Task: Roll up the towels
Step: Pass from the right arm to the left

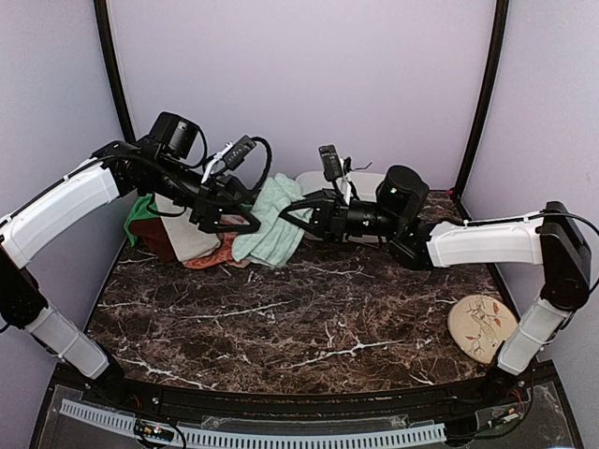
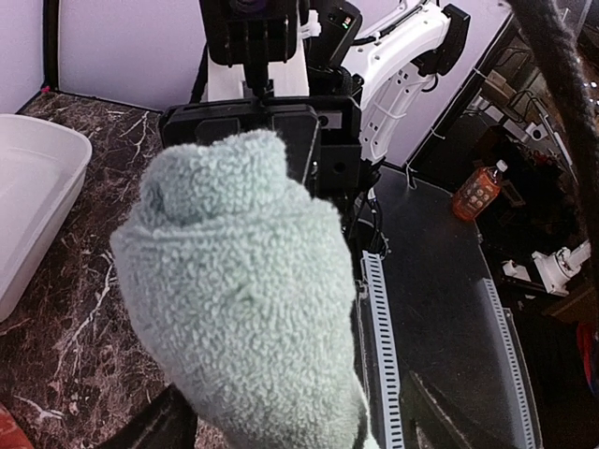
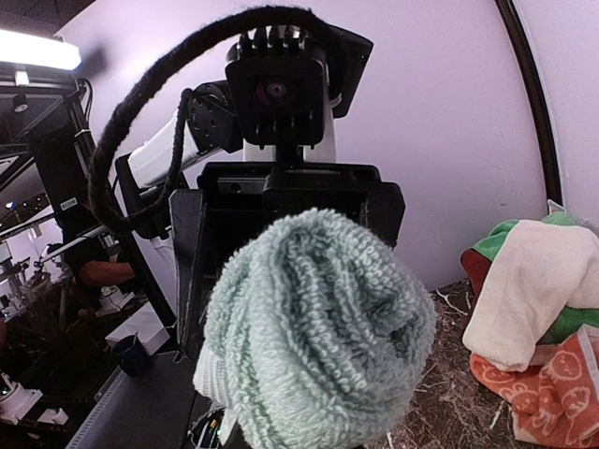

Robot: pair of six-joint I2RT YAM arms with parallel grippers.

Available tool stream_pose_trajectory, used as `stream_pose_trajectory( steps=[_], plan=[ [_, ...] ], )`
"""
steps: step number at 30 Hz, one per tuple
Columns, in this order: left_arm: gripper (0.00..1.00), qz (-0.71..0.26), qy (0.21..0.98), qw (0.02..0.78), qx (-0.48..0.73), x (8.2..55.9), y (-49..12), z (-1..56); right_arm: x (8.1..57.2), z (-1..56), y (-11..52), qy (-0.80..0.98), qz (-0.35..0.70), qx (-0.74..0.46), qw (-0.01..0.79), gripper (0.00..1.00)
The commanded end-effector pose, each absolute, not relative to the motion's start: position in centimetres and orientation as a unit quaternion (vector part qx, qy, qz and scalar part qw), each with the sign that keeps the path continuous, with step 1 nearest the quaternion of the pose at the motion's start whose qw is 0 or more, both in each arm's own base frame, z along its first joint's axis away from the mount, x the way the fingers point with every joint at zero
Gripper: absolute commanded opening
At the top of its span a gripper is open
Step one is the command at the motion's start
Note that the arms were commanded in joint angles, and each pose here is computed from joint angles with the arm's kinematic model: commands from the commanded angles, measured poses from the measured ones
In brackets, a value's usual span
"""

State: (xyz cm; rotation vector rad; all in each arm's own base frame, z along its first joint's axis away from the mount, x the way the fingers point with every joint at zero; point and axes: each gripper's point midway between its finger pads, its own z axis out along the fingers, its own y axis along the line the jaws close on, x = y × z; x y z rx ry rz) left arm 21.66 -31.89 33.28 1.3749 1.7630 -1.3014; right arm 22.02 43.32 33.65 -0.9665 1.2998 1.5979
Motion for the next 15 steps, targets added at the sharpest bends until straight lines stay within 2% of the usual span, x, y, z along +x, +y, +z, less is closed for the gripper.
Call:
stream_pose_trajectory(
  steps=[1, 3, 5, 10, 13, 15],
  plan=[
    [0.74, -0.497, 0.643, 0.285, 0.508, 21.9, -32.2, 35.0, 22.6, 34.3, 43.2, 0.519, 0.624, -0.383, 0.441, 0.00],
    [0.70, -0.488, 0.654, 0.284, 0.503, 22.4, -32.4, 34.3, 22.9, 34.1, 43.4, 0.525, 0.612, -0.383, 0.451, 0.00],
    [0.71, -0.482, 0.662, 0.279, 0.502, 22.7, -32.5, 33.3, 22.8, 34.1, 43.7, 0.525, 0.605, -0.388, 0.456, 0.00],
    [0.96, -0.516, 0.650, 0.241, 0.503, 21.2, -32.1, 33.0, 22.0, 34.4, 43.2, 0.512, 0.605, -0.404, 0.457, 0.00],
    [0.99, -0.537, 0.633, 0.240, 0.503, 20.5, -31.8, 34.1, 21.7, 34.7, 42.8, 0.502, 0.611, -0.404, 0.459, 0.00],
    [0.95, -0.535, 0.630, 0.249, 0.505, 20.5, -32.0, 33.8, 21.8, 35.3, 42.8, 0.499, 0.613, -0.399, 0.464, 0.00]
  ],
)
